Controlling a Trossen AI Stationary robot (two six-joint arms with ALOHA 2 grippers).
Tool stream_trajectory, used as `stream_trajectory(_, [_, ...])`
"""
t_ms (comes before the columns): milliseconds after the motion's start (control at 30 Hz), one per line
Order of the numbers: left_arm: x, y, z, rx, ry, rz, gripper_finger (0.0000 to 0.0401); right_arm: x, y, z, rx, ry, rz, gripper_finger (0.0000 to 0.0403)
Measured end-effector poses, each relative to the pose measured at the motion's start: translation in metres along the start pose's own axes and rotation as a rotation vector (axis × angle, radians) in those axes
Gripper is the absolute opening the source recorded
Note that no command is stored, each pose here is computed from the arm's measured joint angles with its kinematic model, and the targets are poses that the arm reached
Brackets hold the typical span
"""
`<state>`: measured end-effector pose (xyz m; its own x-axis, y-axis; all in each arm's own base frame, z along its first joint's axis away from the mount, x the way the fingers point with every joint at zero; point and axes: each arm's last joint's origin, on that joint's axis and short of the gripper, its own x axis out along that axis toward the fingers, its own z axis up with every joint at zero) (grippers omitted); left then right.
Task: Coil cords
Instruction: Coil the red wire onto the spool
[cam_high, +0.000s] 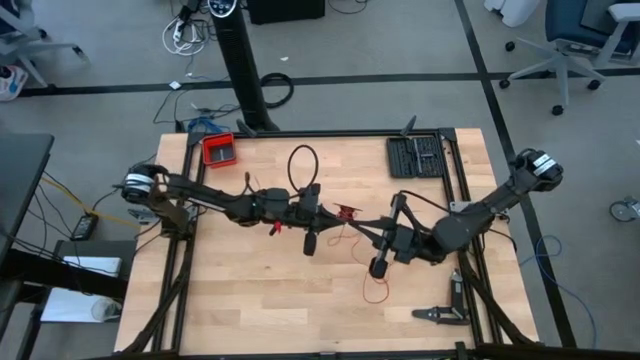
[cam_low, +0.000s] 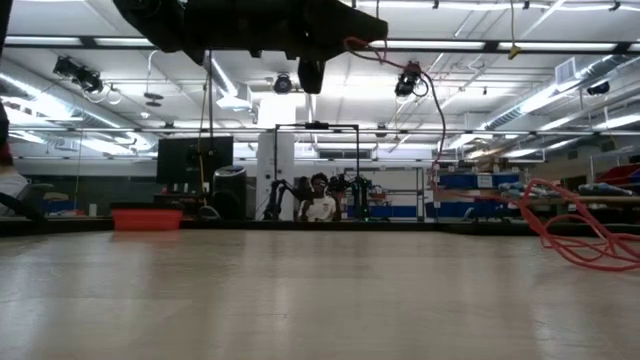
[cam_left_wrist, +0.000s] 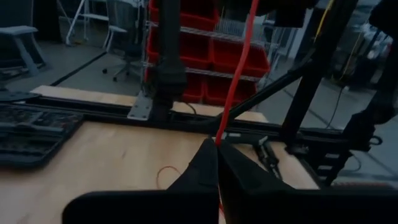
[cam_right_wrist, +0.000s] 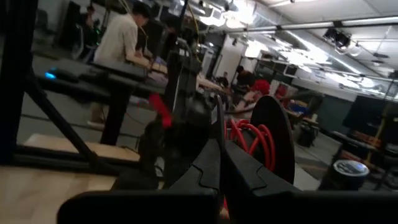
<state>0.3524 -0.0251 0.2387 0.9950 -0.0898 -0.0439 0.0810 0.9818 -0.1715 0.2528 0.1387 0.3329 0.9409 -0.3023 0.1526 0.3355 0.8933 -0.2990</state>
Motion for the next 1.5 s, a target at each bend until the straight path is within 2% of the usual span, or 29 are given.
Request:
stream_trajectory(367, [-0.034, -0.004, 0.029, 0.096, 0.119, 0.039, 0.0000, -0.025, 0.017, -0.007, -0.073, 0.163, -0.076, 0.0003])
stream_trajectory(633, [-0.048, -0.016, 0.034, 0.183, 0.188, 0.007, 0.0000, -0.026, 0.019, -0.037, 0.029, 0.324, -0.074, 0.0003])
stream_trajectory(767, [-0.048, -0.020, 0.032, 0.202, 0.199, -0.010, 0.0000, -0.022, 0.014, -0.054, 0.119, 0.426, -0.051, 0.0003])
stream_trajectory(1033, [-0.047, -0.020, 0.038, 0.237, 0.167, 0.009, 0.0000, -0.002, 0.001, -0.072, 0.297, 0.576, 0.153, 0.0003])
stream_trajectory(1333, [-0.048, -0.031, 0.035, 0.438, 0.192, 0.017, 0.0000, 0.015, -0.007, -0.073, 0.421, 0.594, 0.394, 0.0003])
stream_trajectory(1500, [-0.049, -0.034, 0.031, 0.457, 0.232, 0.001, 0.0000, 0.019, -0.011, -0.076, 0.474, 0.623, 0.482, 0.0003])
